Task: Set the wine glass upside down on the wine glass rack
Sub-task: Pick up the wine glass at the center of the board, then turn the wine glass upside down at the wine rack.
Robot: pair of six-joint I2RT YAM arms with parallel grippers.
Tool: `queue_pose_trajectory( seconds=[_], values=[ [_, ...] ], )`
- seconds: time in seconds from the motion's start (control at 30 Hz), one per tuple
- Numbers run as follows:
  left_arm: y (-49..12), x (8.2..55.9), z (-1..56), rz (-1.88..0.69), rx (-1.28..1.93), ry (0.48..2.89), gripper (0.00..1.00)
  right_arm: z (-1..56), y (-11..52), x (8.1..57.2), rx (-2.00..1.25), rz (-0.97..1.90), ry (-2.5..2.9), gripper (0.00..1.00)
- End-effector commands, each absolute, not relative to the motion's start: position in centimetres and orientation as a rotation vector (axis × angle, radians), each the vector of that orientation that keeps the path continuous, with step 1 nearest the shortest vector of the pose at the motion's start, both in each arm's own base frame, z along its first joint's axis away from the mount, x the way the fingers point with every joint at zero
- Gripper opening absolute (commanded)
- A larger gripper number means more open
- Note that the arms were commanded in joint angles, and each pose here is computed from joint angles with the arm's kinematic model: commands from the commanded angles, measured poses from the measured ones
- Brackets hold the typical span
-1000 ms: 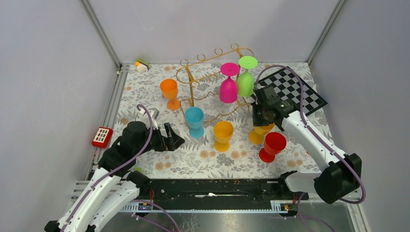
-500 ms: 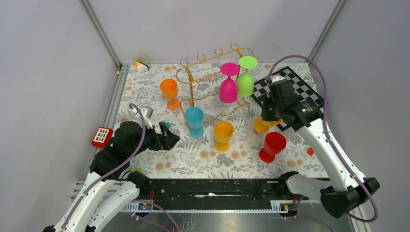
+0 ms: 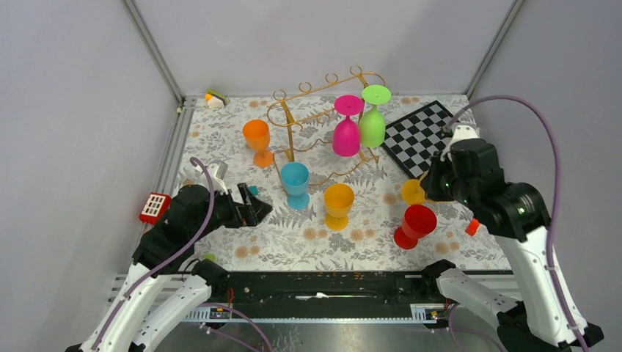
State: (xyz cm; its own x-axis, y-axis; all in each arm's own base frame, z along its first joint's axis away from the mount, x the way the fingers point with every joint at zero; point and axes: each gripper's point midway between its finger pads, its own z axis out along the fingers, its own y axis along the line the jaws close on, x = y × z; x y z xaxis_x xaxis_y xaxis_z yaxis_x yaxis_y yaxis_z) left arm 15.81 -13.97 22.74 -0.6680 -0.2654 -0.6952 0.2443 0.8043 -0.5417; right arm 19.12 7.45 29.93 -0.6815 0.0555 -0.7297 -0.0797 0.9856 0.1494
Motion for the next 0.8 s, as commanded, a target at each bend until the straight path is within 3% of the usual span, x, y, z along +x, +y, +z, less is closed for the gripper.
queue_pose_trajectory(
  seconds=[0.0, 0.77],
  values=[
    [-14.8, 16.2, 25.9, -0.886, -0.055, 2.058, 0.98, 32.1, 6.8, 16.5, 0.026, 0.279, 2.261, 0.0],
    [-21.6, 15.5, 28.8, -1.287, 0.016, 2.082, 0.88, 33.9, 10.5, 13.1, -0.015, 0.653, 2.196, 0.0]
  ],
)
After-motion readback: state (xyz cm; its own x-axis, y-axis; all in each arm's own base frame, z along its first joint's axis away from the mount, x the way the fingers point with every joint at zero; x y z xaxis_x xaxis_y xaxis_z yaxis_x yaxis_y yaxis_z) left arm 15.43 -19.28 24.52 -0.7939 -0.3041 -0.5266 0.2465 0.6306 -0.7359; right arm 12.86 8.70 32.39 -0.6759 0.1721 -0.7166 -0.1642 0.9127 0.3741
